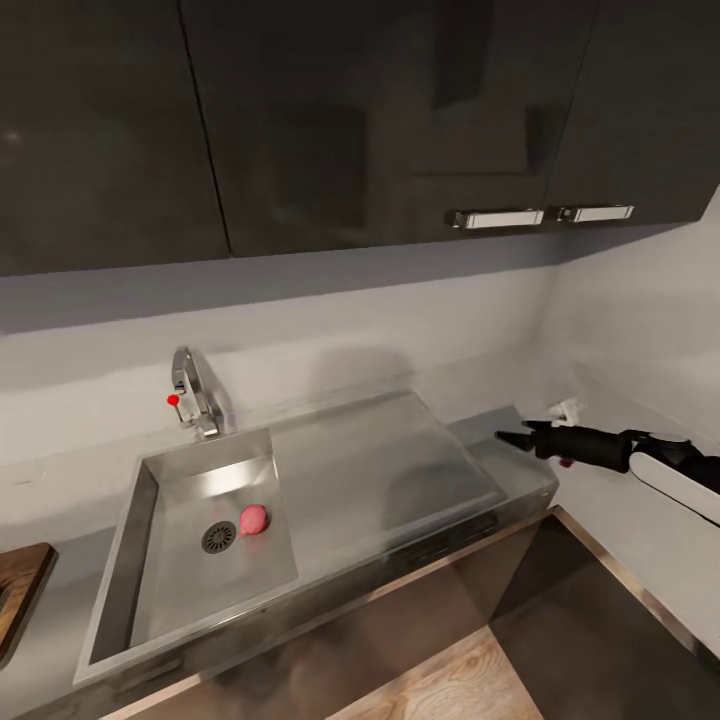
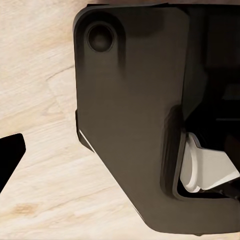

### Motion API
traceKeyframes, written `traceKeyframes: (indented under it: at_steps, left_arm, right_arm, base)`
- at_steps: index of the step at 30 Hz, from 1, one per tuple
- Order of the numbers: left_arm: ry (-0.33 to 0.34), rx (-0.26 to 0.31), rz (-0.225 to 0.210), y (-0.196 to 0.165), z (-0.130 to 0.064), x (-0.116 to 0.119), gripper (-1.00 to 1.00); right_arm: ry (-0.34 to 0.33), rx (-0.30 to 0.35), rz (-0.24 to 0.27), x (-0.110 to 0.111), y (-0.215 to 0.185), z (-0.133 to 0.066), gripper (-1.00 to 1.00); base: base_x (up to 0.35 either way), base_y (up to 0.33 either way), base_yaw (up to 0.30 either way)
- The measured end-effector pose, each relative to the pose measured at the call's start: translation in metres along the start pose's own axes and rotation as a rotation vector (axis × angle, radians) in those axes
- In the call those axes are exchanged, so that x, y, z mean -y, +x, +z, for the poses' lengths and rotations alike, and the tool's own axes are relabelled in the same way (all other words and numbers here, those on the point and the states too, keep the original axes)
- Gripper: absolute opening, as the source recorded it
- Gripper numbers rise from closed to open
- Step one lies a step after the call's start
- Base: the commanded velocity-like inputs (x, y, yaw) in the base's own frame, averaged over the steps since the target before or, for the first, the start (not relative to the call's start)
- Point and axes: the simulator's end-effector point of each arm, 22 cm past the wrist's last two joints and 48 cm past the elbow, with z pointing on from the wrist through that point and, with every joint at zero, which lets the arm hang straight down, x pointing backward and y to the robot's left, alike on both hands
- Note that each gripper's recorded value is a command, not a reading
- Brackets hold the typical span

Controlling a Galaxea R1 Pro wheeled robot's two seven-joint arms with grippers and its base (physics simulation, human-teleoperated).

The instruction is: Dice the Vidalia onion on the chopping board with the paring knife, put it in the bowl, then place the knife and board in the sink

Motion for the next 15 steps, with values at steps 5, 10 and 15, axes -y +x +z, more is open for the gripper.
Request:
traceKeyframes:
  at_steps: [5, 10, 15]
  left_arm:
    - [0.0, 0.0, 0.0, 0.0, 0.0, 0.0, 1.0]
    - [0.0, 0.0, 0.001, 0.0, 0.0, 0.0, 1.0]
    - [0.0, 0.0, 0.001, 0.0, 0.0, 0.0, 1.0]
  right_arm:
    - [0.222, 0.002, 0.027, 0.049, 0.001, -0.004, 1.0]
    - [0.363, 0.019, 0.122, 0.076, 0.002, -0.007, 1.0]
    - [0.555, 0.003, 0.146, 0.106, 0.01, -0.012, 1.0]
  base:
    - [0.0, 0.0, 0.0]
    - [0.0, 0.0, 0.0]
    - [0.0, 0.0, 0.0]
